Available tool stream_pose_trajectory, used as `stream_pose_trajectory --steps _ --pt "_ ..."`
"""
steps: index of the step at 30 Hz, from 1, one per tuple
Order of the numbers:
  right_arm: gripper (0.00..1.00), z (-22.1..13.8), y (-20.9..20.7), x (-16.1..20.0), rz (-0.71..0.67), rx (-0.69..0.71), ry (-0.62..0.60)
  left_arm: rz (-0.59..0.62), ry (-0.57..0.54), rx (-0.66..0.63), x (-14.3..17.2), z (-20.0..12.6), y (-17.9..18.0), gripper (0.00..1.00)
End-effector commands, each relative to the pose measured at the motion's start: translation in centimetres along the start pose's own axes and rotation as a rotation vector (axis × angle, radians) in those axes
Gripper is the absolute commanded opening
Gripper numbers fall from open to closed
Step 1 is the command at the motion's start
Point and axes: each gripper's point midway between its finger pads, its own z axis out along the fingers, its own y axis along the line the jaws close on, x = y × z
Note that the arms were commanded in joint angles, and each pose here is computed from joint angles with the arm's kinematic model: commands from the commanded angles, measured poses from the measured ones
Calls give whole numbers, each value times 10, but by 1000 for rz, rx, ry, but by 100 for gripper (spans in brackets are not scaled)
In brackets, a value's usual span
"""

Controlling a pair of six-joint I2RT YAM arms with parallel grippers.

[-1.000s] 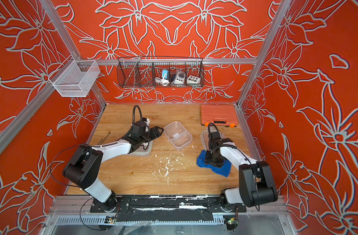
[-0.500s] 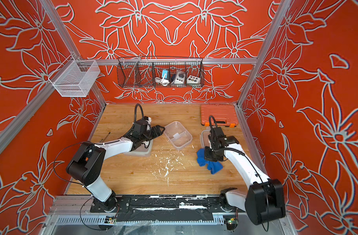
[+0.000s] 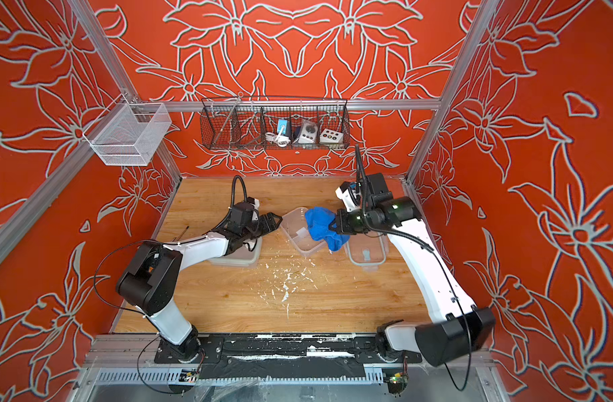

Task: Wipe the insides of the lunch boxes
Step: Wipe the dirt inside the lunch box.

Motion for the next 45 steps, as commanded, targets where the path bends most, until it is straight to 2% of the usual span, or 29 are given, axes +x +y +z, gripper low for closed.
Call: stream_pose_trajectory --steps 1,7,11,15,23,27,30,34,40,42,45 --pt "0 48 -3 1 -76 -12 120 7 25 -56 4 2 15 79" --pt "0 107 -44 22 -22 85 293 134 40 -89 -13 13 6 78" --pt "0 138 -65 11 19 134 252 208 88 -91 -10 27 7 77" --pt "0 167 -80 5 70 172 250 192 148 -84 4 41 13 75" --pt "0 232 -68 43 18 164 485 179 215 -90 18 62 19 73" --pt "0 249 -52 54 16 128 491 171 234 -85 23 70 19 69" --pt "0 247 -46 69 -15 128 542 172 239 -88 23 73 20 66" --pt "0 223 -67 92 -86 251 620 188 230 -101 20 75 21 61" --pt "0 182 -99 107 -166 424 701 206 225 -101 17 76 20 31" --pt "0 175 -109 104 -183 483 709 210 224 -106 17 76 20 27" --pt "0 168 -123 95 -203 557 709 215 225 -109 17 74 22 27"
